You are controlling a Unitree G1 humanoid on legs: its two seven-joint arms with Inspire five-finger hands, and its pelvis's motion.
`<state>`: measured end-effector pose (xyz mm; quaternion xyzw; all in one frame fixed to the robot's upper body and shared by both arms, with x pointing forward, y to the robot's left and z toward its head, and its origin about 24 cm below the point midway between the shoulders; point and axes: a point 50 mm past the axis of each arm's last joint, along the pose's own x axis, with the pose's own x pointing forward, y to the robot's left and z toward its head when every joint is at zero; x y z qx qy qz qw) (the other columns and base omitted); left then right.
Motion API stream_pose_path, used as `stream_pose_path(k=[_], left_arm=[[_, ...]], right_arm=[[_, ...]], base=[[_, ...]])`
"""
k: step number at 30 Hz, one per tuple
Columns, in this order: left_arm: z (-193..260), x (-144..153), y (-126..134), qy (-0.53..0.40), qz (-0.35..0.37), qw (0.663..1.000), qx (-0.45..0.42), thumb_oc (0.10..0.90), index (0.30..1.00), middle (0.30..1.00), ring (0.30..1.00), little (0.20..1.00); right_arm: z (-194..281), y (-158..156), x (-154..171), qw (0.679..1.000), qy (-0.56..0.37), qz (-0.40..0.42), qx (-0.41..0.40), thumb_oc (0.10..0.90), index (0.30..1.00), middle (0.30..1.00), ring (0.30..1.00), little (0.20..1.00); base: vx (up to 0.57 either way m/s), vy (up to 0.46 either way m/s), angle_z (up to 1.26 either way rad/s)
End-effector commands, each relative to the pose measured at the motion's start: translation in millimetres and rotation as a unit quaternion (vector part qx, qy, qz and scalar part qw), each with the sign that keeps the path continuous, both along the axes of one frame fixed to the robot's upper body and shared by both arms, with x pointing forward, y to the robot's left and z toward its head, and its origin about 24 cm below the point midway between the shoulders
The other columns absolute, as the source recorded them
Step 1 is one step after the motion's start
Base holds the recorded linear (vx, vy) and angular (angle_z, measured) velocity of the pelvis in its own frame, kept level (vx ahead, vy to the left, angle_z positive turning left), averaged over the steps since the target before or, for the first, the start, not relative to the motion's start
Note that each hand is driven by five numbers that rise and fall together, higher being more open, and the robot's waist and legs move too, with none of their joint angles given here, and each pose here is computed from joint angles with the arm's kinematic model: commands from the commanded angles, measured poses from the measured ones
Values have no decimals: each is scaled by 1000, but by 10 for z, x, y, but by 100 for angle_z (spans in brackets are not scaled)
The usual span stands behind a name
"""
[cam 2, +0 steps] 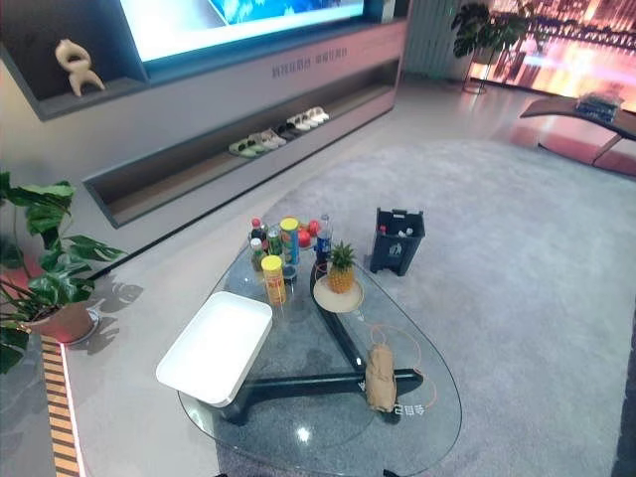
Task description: Wipe the table with a cloth and put it in the basket.
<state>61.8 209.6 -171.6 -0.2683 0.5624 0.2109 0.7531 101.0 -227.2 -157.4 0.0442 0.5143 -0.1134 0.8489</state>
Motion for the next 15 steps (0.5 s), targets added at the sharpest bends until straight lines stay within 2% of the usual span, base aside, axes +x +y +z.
stream_pose_path(k=[1, 8, 15], left_arm=[[25, 229, -66, -23, -21, 1000, -3, 800, 900, 900, 900, 900], [46, 249, -47, -46, -11, 999, -1, 800, 900, 900, 900, 900], [130, 552, -14, -89, -12, 996, 5, 800, 900, 900, 900, 900]], right_arm=[[240, 65, 590, 993, -110, 10, -29, 800, 900, 900, 900, 900], [743, 171, 1073, 966, -253, 6, -63, 800, 900, 900, 900, 900], [1180, 204, 1411, 929, -356, -3, -99, 800, 900, 900, 900, 900]], base=[[-75, -40, 1], [-45, -18, 1], [-122, 4, -8]])
